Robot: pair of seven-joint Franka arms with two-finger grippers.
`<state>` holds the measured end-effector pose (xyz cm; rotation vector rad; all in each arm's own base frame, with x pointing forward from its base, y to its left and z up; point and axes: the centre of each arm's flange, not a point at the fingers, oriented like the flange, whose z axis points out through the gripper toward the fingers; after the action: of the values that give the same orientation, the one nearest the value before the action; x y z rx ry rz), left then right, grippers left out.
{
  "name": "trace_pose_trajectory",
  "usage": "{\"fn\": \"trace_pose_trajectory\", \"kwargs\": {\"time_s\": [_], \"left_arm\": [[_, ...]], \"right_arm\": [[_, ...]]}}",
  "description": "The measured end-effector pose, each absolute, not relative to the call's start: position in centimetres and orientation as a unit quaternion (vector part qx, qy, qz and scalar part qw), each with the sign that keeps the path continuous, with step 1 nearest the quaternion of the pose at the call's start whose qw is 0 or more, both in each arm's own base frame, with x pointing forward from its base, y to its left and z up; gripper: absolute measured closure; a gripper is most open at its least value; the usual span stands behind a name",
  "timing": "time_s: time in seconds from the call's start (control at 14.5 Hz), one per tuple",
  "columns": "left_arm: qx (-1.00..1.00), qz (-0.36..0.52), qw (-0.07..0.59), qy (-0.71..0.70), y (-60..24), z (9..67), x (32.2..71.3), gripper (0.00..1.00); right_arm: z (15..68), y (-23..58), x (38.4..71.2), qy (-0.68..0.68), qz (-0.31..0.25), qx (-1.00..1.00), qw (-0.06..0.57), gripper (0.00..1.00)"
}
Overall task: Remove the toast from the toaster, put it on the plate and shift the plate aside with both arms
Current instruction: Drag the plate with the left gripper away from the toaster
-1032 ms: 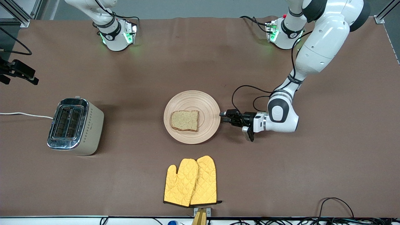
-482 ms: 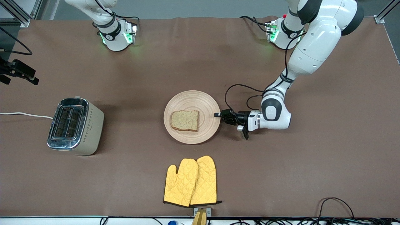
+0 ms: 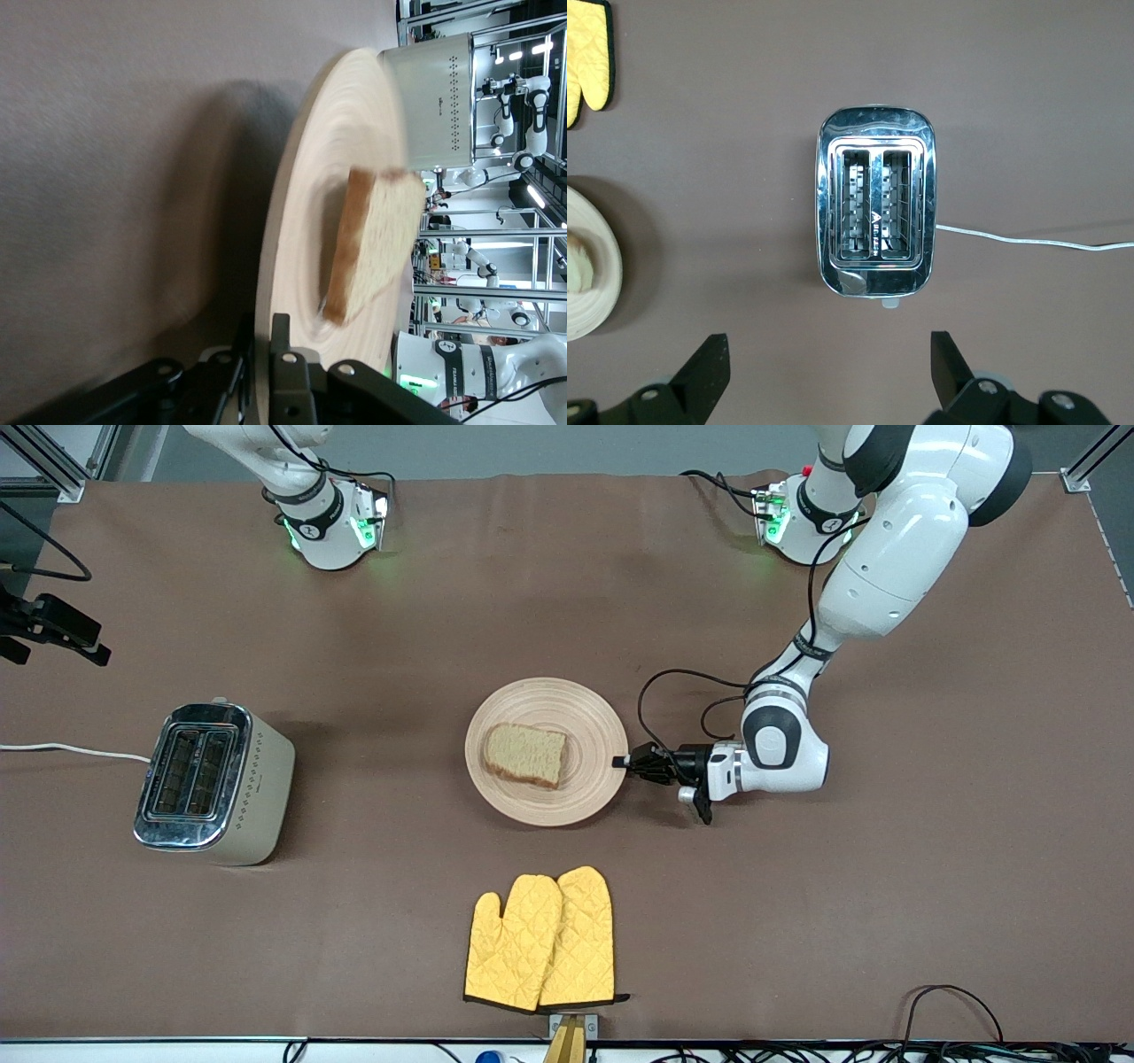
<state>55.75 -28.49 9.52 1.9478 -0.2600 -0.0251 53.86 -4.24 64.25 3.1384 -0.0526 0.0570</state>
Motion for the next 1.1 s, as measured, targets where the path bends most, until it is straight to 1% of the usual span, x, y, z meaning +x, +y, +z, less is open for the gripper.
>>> {"fn": "trace_pose_trajectory", "kwargs": {"time_s": [0.21,0.34,0.48,0.69,0.76,0.96,1.1], "left_arm": [[0.828,0.002,0.553,-0.094,-26.8,10.4,57.3,0.91],[0.830,0.015,0.552,-0.080,-25.3,12.0,58.6,0.91],[0.840,0.019,0.538,-0.076,-22.7,14.0,60.3,0.91],[0.870,0.013,0.487,-0.073,-16.0,17.0,63.0,0.91],[0.873,0.014,0.482,-0.072,-13.3,18.0,63.8,0.91],[0.862,0.016,0.503,-0.061,-4.9,19.9,65.2,0.91],[0.863,0.017,0.502,-0.052,0.0,20.1,65.2,0.91]], "right_arm": [[64.3,-4.2,53.9,-0.017,0.018,1.000,0.001,0.00],[64.3,-4.2,53.9,-0.017,0.018,1.000,0.001,0.00],[64.2,-4.2,53.8,-0.017,0.017,1.000,0.001,0.00],[64.2,-4.2,53.8,-0.017,0.017,1.000,0.001,0.00],[64.2,-4.2,53.8,-0.017,0.017,1.000,0.001,0.00],[64.2,-4.2,53.8,-0.017,0.017,1.000,0.001,0.00],[64.2,-4.2,53.8,-0.017,0.017,1.000,0.001,0.00]]}}
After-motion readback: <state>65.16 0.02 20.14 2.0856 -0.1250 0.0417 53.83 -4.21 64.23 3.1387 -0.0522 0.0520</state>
